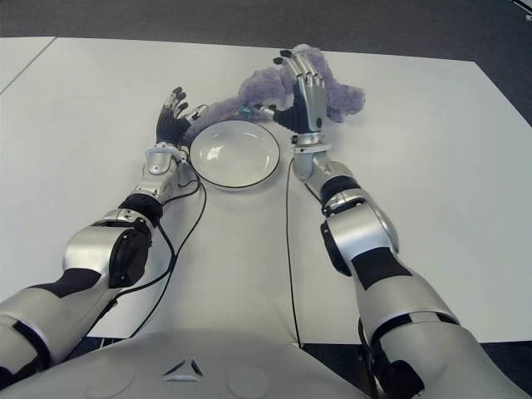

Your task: Put the doll into the plate.

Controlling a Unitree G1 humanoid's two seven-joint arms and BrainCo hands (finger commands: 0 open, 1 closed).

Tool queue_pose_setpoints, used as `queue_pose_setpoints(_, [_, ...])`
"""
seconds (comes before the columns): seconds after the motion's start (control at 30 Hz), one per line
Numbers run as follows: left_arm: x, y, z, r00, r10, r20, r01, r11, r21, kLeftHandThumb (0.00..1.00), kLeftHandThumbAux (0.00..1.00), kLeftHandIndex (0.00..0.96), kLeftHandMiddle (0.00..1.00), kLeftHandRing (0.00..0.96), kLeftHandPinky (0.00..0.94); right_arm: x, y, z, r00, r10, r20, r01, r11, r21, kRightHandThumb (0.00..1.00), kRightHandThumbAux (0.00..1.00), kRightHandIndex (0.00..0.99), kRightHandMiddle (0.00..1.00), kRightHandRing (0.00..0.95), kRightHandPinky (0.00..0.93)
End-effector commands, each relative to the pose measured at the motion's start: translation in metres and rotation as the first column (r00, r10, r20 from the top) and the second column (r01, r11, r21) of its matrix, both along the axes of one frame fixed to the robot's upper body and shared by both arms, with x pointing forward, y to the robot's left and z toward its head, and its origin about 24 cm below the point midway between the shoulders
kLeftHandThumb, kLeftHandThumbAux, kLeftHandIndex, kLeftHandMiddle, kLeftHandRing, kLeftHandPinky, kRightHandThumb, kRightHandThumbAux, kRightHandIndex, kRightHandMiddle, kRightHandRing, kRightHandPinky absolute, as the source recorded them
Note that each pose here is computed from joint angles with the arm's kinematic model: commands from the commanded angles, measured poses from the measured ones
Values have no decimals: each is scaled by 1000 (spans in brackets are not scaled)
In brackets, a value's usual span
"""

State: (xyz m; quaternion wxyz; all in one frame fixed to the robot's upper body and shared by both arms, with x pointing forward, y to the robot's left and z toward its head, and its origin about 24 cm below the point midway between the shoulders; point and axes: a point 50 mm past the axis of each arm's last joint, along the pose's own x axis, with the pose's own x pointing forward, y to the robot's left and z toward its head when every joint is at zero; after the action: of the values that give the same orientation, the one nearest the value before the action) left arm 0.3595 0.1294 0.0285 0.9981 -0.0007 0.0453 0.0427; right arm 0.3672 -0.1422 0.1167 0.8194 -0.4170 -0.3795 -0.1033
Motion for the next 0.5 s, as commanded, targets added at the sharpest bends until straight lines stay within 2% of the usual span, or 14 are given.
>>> queue_pose_setpoints(0.03, [-76, 3, -103, 888, 28, -460, -40, 999, -18, 0, 677, 69, 89, 90, 139, 8, -12, 7, 997, -52, -56, 49, 997, -62, 85, 760, 258, 225, 225, 253])
queue_pose_setpoints(0.2, [-75, 2, -102, 889, 26, -457, -39, 999, -18, 0, 688, 70, 89, 92, 141, 10, -26, 4, 990, -96, -105, 82, 988, -132, 128, 749, 258, 222, 219, 253])
queue_pose_setpoints(0.5, [-75, 2, -102, 888, 25, -459, -36, 999, -16, 0, 686, 67, 86, 90, 135, 12, -37, 3, 979, -152, -136, 116, 964, -240, 151, 740, 257, 221, 215, 244])
